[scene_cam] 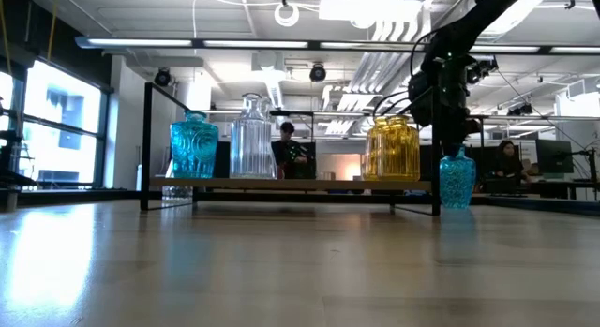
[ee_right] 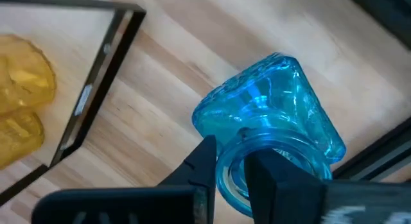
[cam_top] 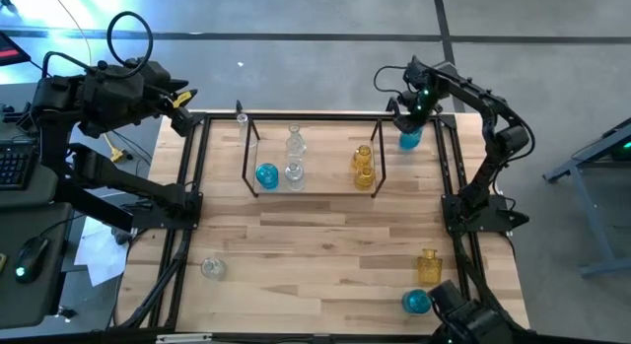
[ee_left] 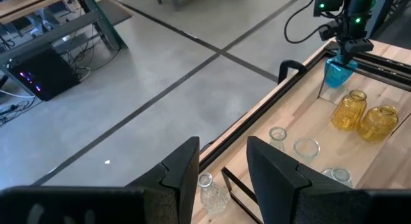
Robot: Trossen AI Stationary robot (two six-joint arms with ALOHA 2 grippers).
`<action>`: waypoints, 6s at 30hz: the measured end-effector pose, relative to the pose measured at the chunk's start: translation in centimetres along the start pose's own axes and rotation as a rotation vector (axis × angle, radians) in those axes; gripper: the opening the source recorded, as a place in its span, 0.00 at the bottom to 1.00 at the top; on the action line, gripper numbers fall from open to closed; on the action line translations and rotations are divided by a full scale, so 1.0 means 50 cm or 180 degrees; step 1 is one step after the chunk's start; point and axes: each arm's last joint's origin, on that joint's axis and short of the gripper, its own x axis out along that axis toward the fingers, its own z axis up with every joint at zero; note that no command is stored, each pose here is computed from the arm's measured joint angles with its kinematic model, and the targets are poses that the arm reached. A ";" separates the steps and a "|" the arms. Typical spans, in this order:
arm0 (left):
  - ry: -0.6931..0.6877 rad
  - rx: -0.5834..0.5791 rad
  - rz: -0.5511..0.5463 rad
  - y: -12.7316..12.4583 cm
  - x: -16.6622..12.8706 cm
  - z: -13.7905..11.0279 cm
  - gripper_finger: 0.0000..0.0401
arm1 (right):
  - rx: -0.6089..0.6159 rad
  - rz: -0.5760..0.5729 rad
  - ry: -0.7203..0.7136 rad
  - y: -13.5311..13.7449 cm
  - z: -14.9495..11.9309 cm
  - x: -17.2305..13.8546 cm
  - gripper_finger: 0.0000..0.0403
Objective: Sort vases onto shelf
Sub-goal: Put the blue vase on the shelf aligned with the other blue vase
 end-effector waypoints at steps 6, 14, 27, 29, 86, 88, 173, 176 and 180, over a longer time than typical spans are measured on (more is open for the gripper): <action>0.0000 0.0053 0.0001 0.000 0.000 0.000 0.30 | -0.0025 -0.0007 0.0166 0.006 -0.017 -0.007 0.04; 0.0000 0.0057 0.0000 0.000 0.000 0.000 0.30 | -0.0176 -0.0290 0.0020 0.045 -0.075 -0.075 0.05; 0.0000 0.0061 0.0000 0.000 0.000 0.000 0.30 | -0.0001 -0.0301 -0.0733 0.133 -0.254 -0.205 0.05; 0.0000 0.0060 0.0001 0.000 0.000 0.000 0.30 | 0.0049 -0.0332 -0.0819 0.145 -0.286 -0.222 0.05; 0.0127 -0.0001 -0.0486 -0.011 0.002 -0.001 0.30 | -0.2276 0.1959 -0.2156 0.681 0.070 -0.215 0.05; 0.0175 -0.0031 -0.0622 -0.016 0.004 0.000 0.30 | -0.2309 0.1905 -0.2164 0.687 0.075 -0.204 0.05; 0.1471 0.0509 -0.2119 -0.287 0.031 -0.216 0.30 | -0.2258 0.0943 -0.0419 0.904 -0.200 0.016 0.05; 0.1581 0.0542 -0.2161 -0.294 0.027 -0.230 0.30 | -0.2251 0.1000 -0.0291 0.914 -0.183 0.054 0.05; 0.1576 0.0439 -0.2272 -0.283 0.008 -0.229 0.30 | -0.2240 0.0987 -0.0211 0.922 -0.171 0.092 0.05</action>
